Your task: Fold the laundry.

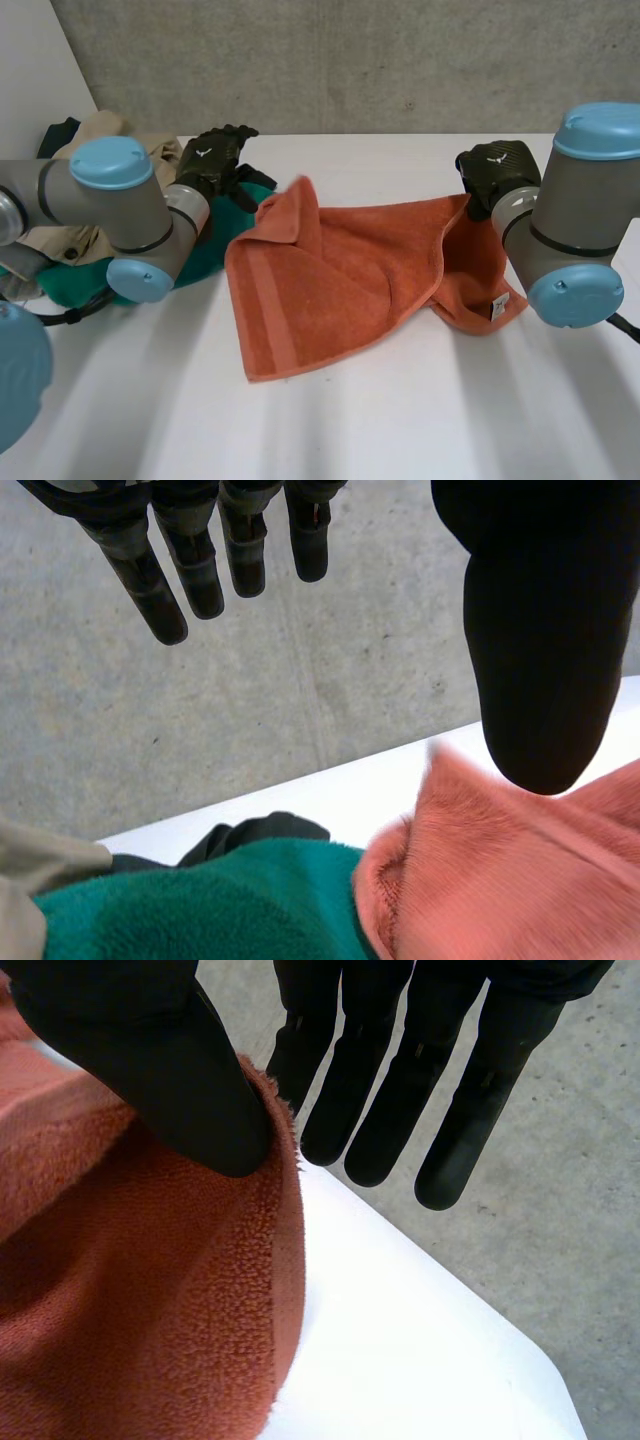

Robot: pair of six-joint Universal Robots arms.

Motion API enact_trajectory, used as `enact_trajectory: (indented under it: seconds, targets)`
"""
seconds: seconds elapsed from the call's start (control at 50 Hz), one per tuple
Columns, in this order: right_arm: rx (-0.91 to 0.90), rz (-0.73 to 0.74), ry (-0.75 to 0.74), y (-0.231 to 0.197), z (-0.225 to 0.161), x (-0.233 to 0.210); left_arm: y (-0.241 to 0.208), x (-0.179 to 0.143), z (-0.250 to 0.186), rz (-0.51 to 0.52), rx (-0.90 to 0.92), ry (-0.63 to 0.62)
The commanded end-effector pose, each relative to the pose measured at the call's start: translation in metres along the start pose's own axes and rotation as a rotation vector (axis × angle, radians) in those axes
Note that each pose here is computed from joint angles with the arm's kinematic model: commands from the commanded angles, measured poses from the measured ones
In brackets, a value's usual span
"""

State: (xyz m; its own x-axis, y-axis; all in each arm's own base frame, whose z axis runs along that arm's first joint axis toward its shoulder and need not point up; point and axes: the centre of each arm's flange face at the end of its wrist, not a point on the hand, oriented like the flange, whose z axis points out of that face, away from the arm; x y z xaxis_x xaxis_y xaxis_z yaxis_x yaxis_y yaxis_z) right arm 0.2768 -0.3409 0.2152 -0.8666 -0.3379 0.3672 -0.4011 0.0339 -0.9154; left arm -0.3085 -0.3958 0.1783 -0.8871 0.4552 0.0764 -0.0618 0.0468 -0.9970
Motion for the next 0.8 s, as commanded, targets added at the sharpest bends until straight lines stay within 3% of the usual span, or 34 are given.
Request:
enact_trajectory:
  seconds: [0.02,0.14,0.24,0.3,0.48,0.8]
  targets:
    - [-0.023,-0.008,-0.015,0.005,-0.007,-0.003,-0.042,0.020,-0.066,0.080,-0.018,0.024]
    - [-0.054,-0.013,-0.031,0.013,-0.014,-0.006,-0.037,0.044,-0.129,0.163,-0.096,0.081]
    - [-0.082,-0.016,-0.040,0.021,-0.021,-0.004,0.013,0.071,-0.188,0.305,-0.259,0.195]
    - [-0.096,-0.017,-0.059,0.027,-0.025,-0.007,0.039,0.081,-0.201,0.378,-0.295,0.247]
    - [-0.131,-0.020,-0.102,0.040,-0.034,-0.016,0.077,0.086,-0.187,0.492,-0.283,0.265]
    - [-0.146,-0.041,-0.111,0.054,-0.039,-0.021,0.085,0.086,-0.163,0.503,-0.271,0.259]
